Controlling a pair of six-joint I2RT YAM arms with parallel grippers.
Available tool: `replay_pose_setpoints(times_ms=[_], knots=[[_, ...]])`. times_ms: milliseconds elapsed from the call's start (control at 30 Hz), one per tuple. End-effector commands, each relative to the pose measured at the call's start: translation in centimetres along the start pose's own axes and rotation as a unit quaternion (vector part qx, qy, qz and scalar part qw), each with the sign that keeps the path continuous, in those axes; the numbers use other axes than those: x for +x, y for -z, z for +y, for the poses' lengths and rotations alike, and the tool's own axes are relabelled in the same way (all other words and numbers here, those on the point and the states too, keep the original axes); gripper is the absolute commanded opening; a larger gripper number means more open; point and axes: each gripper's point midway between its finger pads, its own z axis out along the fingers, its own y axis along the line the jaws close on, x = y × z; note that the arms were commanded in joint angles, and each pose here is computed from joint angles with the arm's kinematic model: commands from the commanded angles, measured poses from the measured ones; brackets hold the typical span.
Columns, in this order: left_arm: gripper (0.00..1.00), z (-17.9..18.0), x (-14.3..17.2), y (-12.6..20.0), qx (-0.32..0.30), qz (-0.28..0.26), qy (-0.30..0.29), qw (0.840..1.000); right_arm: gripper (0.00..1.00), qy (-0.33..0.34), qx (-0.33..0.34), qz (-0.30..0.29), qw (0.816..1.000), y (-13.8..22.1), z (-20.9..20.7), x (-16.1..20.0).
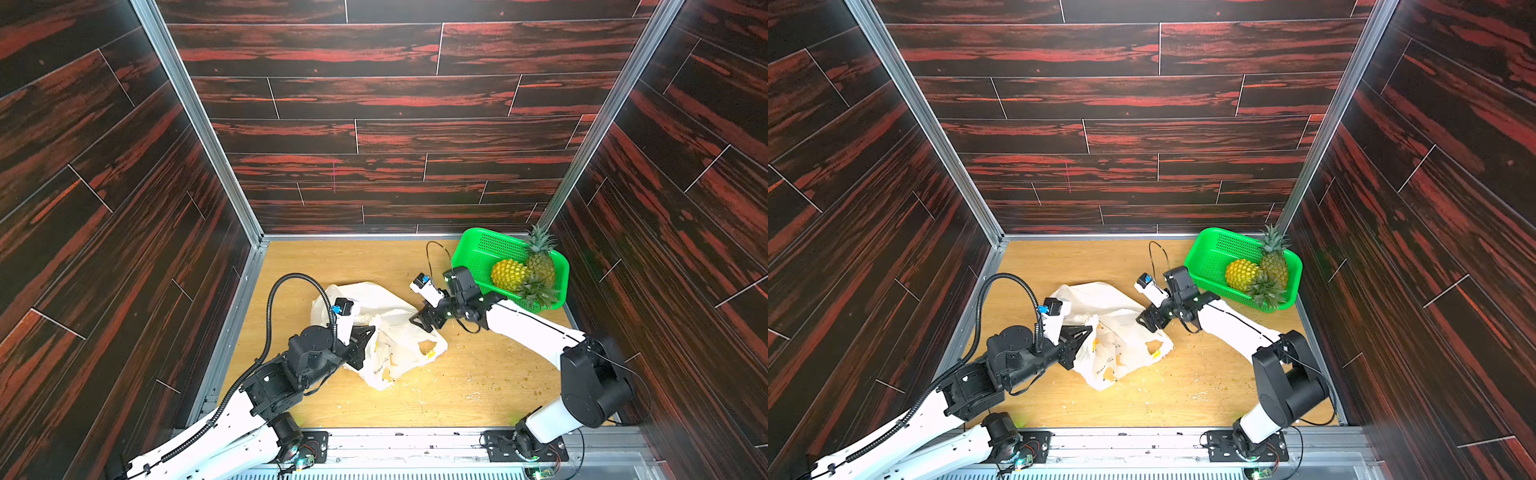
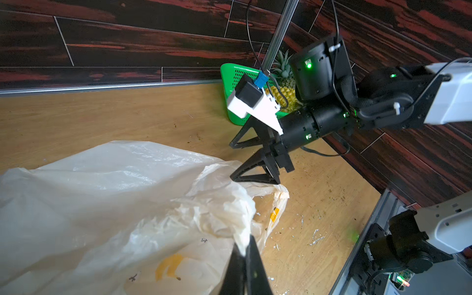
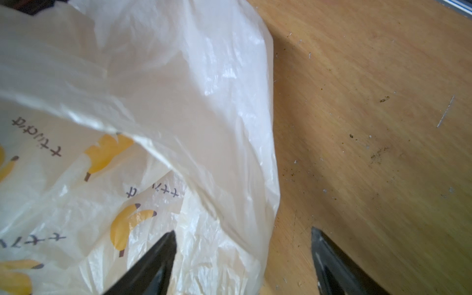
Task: Place the pineapple into a plastic bag & tie a knot
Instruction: Open the plastic bag at the center of the board.
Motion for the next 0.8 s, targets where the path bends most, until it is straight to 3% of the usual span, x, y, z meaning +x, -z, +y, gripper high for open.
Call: replay_pose_setpoints(times_ms=[0, 200, 400, 500, 667, 700, 767], knots=[[0.0, -0.2, -0.2, 0.2, 0.005, 0.002, -0.006, 1.0, 0.85, 0.086, 0.016, -0.046, 0.995, 0.2, 1.1, -1.5], [0.0, -0.9, -0.4, 0.3, 0.022, 0.005, -0.005, 1.0, 0.79, 0.193, 0.08, -0.096, 0.973, -0.9, 1.1, -4.7], [0.0, -1.7, -0.2, 0.4, 0.043, 0.017, -0.008, 0.999, 0.76, 0.262, 0.048, -0.127, 0.955, -1.8, 2.9, -6.8], [0.0, -1.7, -0.4, 0.5, 0.043, 0.015, -0.005, 0.999, 0.6, 0.272, 0.012, -0.133, 0.953, -2.7, 4.0, -6.4], [0.0, -1.6, -0.7, 1.1, 0.035, 0.019, -0.002, 0.999, 0.06, 0.271, 0.006, -0.143, 0.952, -2.6, 4.2, -7.2], [0.0, -1.5, -0.8, 1.3, 0.033, 0.019, -0.003, 0.999, 0.0, 0.272, 0.01, -0.147, 0.951, -2.3, 4.1, -7.6], [0.0, -1.2, -1.0, 1.6, 0.021, 0.02, -0.008, 1.0, 0.0, 0.275, 0.025, -0.152, 0.949, -1.4, 3.8, -8.4]])
